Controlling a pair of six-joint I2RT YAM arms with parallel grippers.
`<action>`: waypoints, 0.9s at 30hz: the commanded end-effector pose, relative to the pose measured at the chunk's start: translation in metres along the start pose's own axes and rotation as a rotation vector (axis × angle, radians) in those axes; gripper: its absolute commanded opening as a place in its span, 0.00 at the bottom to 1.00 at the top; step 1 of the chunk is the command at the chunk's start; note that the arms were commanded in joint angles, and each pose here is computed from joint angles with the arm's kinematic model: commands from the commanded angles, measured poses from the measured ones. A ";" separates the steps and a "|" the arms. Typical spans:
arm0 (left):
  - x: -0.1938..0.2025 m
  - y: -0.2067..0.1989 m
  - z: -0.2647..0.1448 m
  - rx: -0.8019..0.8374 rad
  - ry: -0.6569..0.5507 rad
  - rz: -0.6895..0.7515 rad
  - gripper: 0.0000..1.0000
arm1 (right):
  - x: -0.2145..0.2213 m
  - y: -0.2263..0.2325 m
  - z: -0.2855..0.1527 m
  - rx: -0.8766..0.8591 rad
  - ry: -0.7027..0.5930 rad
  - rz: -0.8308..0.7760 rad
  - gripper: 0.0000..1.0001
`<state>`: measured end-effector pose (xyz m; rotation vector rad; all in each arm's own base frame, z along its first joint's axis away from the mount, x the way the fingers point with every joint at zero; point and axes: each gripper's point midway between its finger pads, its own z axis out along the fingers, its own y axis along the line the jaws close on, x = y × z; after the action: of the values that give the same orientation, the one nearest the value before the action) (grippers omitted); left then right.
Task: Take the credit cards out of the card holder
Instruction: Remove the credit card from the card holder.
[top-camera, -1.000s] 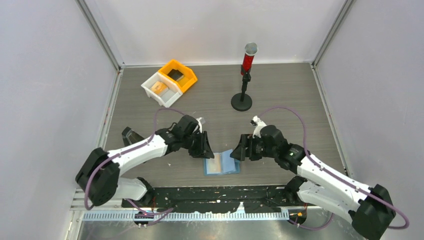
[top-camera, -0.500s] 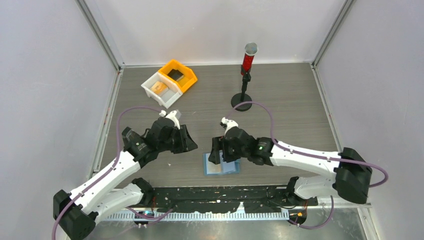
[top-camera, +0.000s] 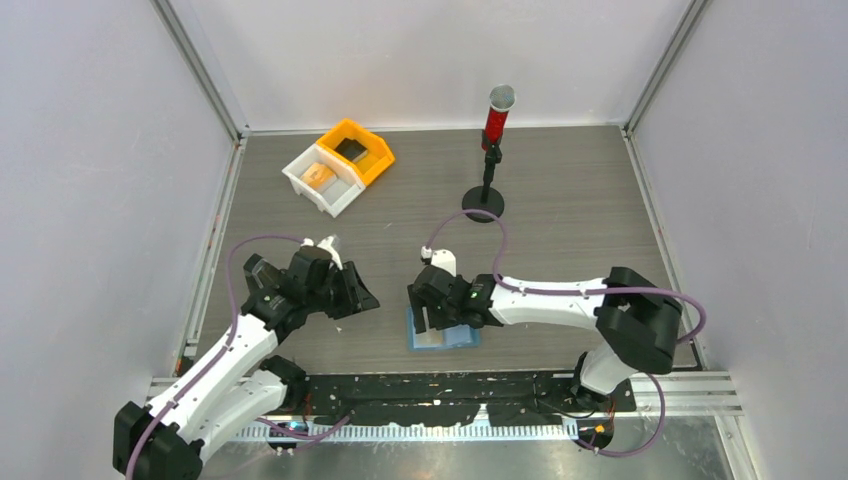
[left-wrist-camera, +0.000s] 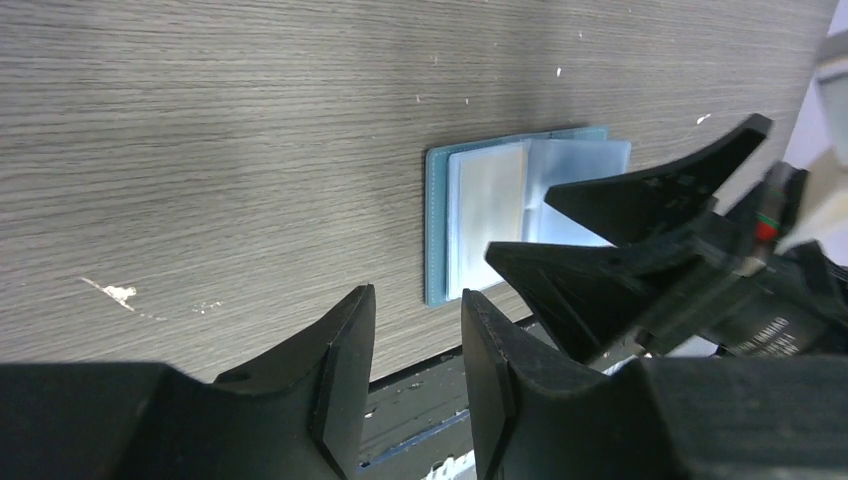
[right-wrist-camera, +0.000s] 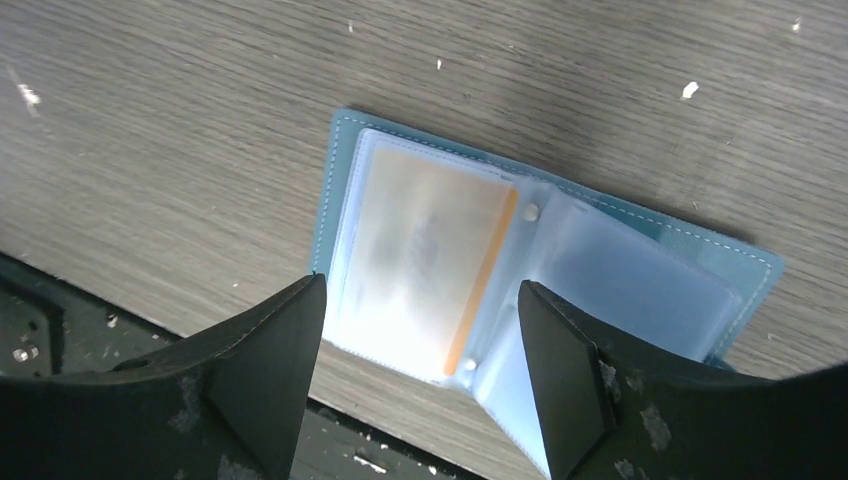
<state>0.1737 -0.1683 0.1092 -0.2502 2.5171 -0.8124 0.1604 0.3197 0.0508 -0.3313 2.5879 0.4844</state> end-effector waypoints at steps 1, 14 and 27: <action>-0.002 -0.009 -0.002 0.051 -0.001 0.027 0.40 | -0.011 0.012 0.006 0.013 -0.031 0.018 0.78; 0.004 -0.007 0.010 0.064 0.036 0.017 0.41 | 0.005 -0.007 0.025 0.128 0.006 -0.026 0.74; 0.009 -0.004 0.018 0.066 0.063 0.017 0.42 | 0.006 -0.011 0.024 0.172 0.007 -0.018 0.72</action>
<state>0.1696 -0.1794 0.0923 -0.2261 2.5739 -0.8805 0.1633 0.3206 0.0237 -0.3504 2.6186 0.3132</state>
